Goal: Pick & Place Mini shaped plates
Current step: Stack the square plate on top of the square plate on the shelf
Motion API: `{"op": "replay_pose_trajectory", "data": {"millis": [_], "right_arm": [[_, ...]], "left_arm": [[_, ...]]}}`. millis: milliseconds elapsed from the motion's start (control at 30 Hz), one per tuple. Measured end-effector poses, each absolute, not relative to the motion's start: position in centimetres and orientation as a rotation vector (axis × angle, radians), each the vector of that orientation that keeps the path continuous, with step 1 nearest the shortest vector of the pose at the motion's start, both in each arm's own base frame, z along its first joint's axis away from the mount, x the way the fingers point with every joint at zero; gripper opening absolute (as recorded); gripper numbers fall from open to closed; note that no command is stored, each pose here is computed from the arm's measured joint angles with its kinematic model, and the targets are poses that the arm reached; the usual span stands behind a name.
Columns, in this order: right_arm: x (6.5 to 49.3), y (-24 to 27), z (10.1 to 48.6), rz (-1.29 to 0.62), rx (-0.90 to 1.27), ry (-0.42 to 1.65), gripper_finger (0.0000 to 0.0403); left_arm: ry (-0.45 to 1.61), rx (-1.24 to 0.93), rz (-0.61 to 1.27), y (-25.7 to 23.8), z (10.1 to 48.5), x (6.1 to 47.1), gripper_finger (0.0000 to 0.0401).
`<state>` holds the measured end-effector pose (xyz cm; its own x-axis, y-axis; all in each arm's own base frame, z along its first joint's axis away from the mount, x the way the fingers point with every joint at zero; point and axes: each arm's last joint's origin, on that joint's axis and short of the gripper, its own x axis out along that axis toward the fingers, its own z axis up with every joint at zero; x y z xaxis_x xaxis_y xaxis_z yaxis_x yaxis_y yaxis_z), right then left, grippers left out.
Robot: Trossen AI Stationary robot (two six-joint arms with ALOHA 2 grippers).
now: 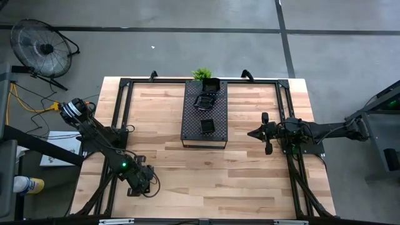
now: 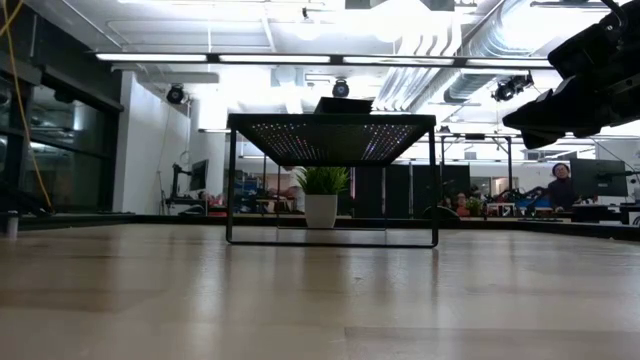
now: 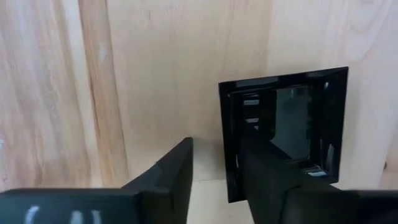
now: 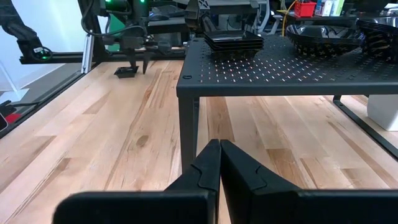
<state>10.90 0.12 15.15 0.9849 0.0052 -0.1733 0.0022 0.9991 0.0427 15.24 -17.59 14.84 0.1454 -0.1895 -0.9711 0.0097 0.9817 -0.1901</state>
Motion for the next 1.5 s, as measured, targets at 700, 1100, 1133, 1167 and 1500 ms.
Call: {"op": "replay_pose_trajectory", "data": {"millis": [700,1100,1133,1167,1500], "right_arm": [[10.9,0.1,15.2,0.002,0.043,0.175,0.0005],[10.9,0.1,15.2,0.002,0.043,0.175,0.0004],[10.9,0.1,15.2,0.001,0.043,0.174,0.0005],[10.9,0.1,15.2,0.002,0.043,0.174,0.0005],[10.9,0.1,15.2,0.001,0.043,0.175,0.0005]], "left_arm": [[1.349,-0.118,-0.199,-18.5,16.3,16.1,0.0003],[1.151,-0.080,-0.003,-16.1,17.9,19.9,0.0001],[1.139,-0.070,-0.001,-15.8,18.1,20.4,0.0001],[1.130,-0.058,-0.005,-15.4,18.4,20.9,0.0001],[0.969,0.119,-0.096,-11.2,23.9,26.7,0.0001]]}}
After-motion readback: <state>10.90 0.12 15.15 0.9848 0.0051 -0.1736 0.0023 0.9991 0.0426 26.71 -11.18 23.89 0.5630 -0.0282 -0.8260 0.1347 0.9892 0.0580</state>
